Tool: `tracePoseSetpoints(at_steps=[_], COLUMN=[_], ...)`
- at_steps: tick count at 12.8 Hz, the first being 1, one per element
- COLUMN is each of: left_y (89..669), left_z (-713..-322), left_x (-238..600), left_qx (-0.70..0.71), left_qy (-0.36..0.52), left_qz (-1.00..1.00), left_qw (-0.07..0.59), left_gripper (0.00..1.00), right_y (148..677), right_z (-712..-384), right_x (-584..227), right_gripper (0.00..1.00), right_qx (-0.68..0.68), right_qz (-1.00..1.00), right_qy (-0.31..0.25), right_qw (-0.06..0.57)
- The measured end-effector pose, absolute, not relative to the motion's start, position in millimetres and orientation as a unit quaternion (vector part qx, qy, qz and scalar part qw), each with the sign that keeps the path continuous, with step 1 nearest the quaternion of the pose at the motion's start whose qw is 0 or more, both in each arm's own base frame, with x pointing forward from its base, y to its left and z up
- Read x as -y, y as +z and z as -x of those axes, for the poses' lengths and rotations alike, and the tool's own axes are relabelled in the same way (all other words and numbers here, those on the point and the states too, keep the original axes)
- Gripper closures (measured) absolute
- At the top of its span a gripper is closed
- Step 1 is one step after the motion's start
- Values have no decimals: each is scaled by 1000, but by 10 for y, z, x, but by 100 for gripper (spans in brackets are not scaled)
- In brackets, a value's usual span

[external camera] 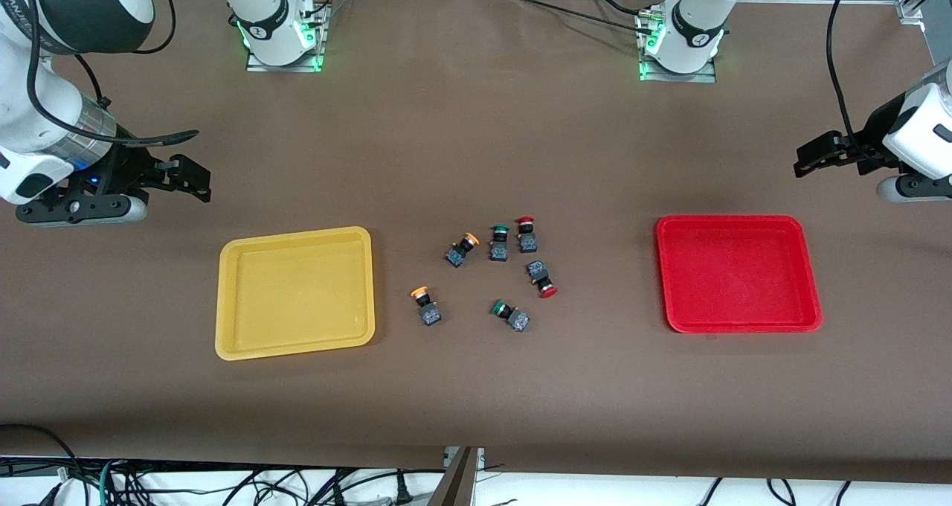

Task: Place red and yellow buttons in trays
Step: 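Reach both grippers from rest toward the cluster of buttons, then grasp the orange button with the right gripper while the left gripper grasps red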

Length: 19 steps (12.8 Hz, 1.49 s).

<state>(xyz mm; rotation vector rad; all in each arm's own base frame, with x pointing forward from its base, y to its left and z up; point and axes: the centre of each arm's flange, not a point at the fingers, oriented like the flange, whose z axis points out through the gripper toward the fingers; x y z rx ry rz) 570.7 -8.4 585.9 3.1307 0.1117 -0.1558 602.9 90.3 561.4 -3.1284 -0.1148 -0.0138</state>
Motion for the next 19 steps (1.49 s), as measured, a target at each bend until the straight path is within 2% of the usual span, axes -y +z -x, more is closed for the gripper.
tracePoseSetpoints(at_steps=[4, 7, 10, 13, 15, 17, 19], left_y=[5789, 5294, 4619, 4190, 4015, 3842, 3687], left_z=[-5741, -6086, -6446, -6584, -6581, -6527, -6476], left_x=[167, 339, 1081, 1901, 2386, 2719, 2952], left_qx=[-28, -13, 43, 90, 77, 63, 47], left_qy=[-55, -65, -85, -59, -33, -29, -29], left_qz=[-998, -998, -995, -993, -995, -996, -997], left_qw=[4, 20, 30, 42, 49, 52, 54], left_gripper=[0, 0, 0, 0, 0, 0, 0], right_y=[5613, 5613, 5614, 5536, 5297, 4709, 4105], right_z=[-6028, -6028, -6027, -6038, -6079, -6204, -6328], right_x=[-908, -910, -917, -987, -1177, -1436, -1829], right_gripper=[0, 0, 0, 0, 0, 0, 0], right_qx=[37, 37, 38, 43, 58, 77, 102], right_qz=[999, 999, 999, 999, 998, 996, 993], right_qy=[-4, -4, -4, 3, 21, 53, 59], right_qw=[6, 6, 6, 5, 1, -5, -5])
